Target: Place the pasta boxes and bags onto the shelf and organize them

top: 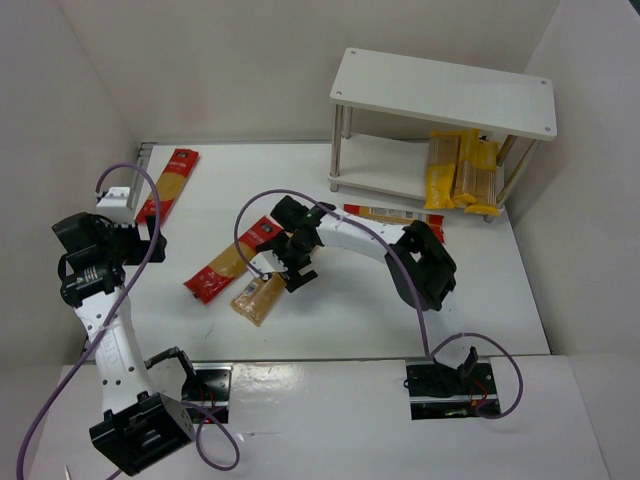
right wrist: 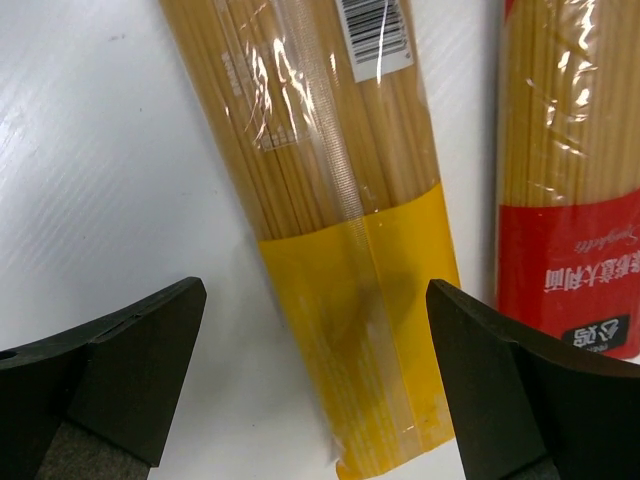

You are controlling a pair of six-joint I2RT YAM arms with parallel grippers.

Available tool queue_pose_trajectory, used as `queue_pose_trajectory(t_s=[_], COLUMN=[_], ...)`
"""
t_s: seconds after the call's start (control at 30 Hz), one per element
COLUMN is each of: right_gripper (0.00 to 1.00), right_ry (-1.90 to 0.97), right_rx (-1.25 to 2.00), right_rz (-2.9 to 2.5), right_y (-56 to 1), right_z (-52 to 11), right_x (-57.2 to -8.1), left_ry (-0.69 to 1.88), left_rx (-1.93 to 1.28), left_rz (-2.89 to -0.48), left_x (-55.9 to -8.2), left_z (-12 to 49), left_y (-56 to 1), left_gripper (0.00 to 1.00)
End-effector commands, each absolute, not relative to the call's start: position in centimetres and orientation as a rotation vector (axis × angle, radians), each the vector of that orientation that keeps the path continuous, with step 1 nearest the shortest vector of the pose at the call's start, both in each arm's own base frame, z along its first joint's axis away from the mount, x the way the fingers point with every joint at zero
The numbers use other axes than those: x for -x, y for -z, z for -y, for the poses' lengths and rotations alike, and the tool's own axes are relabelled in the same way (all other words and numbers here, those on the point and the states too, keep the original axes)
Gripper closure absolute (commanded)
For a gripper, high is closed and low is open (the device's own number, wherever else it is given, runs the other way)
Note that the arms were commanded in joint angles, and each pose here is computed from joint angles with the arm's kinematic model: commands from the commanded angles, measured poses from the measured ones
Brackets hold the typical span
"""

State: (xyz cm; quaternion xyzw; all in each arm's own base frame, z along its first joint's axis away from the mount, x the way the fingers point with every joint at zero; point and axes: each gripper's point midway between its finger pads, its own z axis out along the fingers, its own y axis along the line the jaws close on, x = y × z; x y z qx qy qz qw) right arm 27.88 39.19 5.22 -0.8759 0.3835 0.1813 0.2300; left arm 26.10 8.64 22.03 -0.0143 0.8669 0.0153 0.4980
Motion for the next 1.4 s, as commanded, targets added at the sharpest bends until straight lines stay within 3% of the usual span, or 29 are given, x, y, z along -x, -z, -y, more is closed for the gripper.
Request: queue_pose_trajectory(t_s=[0.0,1.37], right_gripper=[0.01,0.01], right_ry=[-0.570,-0.655], right_rx=[2.422,2.572], right_rz=[-0.972,-1.000], right_y=[-5.7,-0.4], right_z=[-39.9,-40.4], right_x=[-27.8,-28.4], left_ry=[-0.024,0.001], left_rx=[-0.009,-0.050], left_rz=[-2.066,-2.055], left_x=[-26.5,-26.6], left_z=[-8.3,-7.8], left_y=[-22.6,-22.7], left_gripper=[0.00,0.00])
